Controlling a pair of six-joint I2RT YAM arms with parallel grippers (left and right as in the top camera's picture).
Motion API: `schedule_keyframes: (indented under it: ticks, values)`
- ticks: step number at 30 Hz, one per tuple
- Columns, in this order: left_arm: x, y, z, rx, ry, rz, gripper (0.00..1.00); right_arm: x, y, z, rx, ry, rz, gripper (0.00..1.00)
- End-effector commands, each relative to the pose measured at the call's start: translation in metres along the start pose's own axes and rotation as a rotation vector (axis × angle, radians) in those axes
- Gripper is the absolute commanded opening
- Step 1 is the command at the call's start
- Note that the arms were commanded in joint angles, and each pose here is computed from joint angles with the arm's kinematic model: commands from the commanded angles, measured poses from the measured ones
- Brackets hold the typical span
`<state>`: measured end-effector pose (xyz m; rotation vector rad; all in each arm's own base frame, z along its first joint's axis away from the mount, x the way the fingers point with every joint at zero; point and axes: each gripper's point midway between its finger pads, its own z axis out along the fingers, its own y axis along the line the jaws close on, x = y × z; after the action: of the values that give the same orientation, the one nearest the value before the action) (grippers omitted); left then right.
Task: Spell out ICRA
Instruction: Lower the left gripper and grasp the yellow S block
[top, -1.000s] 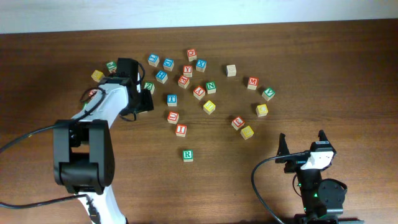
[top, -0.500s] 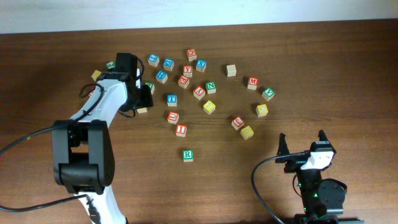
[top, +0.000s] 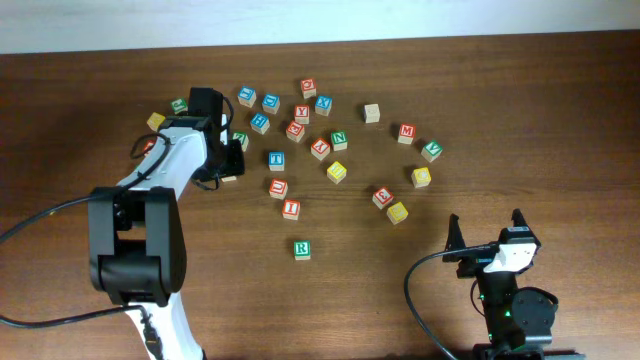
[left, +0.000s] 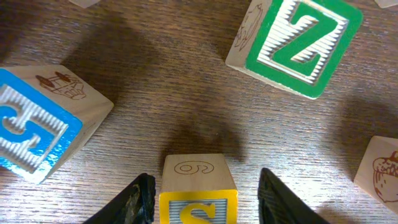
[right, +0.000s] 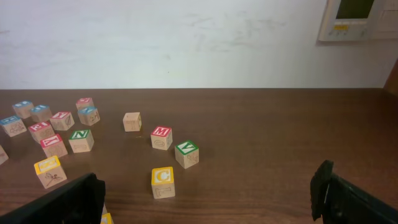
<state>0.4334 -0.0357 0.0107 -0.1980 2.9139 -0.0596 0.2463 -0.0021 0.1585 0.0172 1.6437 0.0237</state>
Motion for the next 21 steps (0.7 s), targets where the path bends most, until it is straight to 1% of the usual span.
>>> schedule_keyframes:
  ticks: [1, 2, 4, 5, 10, 11, 12, 14, 19, 21]
  values:
    - [-0.0038, 0.0058, 0.0033, -0.034, -0.005, 0.011, 0.38, 0.0028, -0.0025, 0.0001, 0.011, 0.006, 0.005, 0.98]
    - [-0.0035, 0.0059, 0.0033, -0.034, -0.004, 0.011, 0.35, 0.0028, -0.0025, 0.0001, 0.011, 0.006, 0.005, 0.98]
    - [-0.0037, 0.0058, 0.0033, -0.034, -0.005, 0.011, 0.36, 0.0028, -0.0025, 0.0001, 0.011, 0.006, 0.005, 0.98]
    - [-0.0040, 0.0057, 0.0033, -0.033, -0.006, 0.011, 0.35, 0.0028, -0.0025, 0.0001, 0.011, 0.006, 0.005, 0.98]
    - [-0.0042, 0.0048, 0.0034, -0.030, -0.007, 0.011, 0.24, 0.0028, -0.0025, 0.0001, 0.011, 0.006, 0.005, 0.98]
    - [-0.0044, 0.0052, 0.0033, -0.030, -0.007, 0.011, 0.20, 0.0028, -0.0025, 0.0001, 0.011, 0.006, 0.005, 0.98]
    - [-0.0043, 0.0050, 0.0033, -0.030, -0.007, 0.011, 0.19, 0.0028, -0.0025, 0.0001, 0.011, 0.006, 0.005, 0.98]
    - [-0.0045, 0.0049, 0.0033, -0.030, -0.008, 0.011, 0.22, 0.0028, -0.0025, 0.0001, 0.011, 0.006, 0.005, 0.98]
    - [-0.0022, 0.0052, 0.0019, -0.030, 0.002, -0.006, 0.21, 0.0028, -0.0025, 0.0001, 0.011, 0.006, 0.005, 0.98]
    - [-0.0016, -0.0021, -0.0054, 0.010, 0.015, -0.009, 0.21, 0.0028, -0.0025, 0.0001, 0.011, 0.006, 0.005, 0.98]
